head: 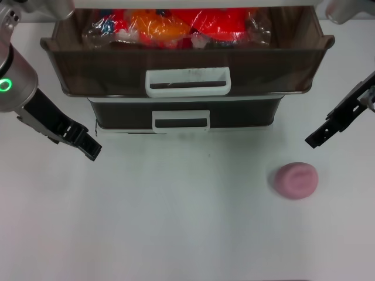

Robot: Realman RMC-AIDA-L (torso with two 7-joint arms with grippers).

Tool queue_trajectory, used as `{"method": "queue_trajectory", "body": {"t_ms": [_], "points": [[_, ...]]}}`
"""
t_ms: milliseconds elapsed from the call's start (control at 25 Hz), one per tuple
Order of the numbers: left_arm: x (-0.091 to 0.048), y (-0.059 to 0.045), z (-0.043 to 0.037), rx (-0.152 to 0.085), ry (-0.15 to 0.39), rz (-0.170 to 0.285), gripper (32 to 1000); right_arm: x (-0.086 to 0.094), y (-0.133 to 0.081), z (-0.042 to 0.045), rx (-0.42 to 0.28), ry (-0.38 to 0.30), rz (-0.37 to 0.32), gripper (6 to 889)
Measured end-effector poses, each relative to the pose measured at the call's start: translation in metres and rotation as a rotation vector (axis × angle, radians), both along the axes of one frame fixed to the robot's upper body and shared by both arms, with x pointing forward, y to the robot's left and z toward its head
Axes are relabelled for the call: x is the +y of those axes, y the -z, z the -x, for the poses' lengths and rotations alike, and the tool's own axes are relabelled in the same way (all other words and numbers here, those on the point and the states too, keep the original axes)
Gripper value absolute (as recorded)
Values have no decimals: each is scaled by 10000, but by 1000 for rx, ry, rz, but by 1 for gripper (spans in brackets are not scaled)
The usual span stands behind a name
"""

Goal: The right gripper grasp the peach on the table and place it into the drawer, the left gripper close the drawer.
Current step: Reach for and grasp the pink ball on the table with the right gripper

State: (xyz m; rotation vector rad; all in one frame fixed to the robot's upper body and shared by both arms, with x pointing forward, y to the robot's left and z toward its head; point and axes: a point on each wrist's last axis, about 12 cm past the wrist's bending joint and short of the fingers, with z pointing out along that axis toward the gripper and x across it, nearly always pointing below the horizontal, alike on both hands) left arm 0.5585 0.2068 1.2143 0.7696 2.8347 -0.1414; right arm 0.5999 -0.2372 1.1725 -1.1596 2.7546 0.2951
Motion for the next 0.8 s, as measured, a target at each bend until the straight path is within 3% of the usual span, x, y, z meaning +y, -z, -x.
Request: {"method": "queue_trajectory", "body": {"t_ms": [800], "points": [[-45,0,24,3,31,6,816,21,-54,55,-4,-10,-2,852]]}}
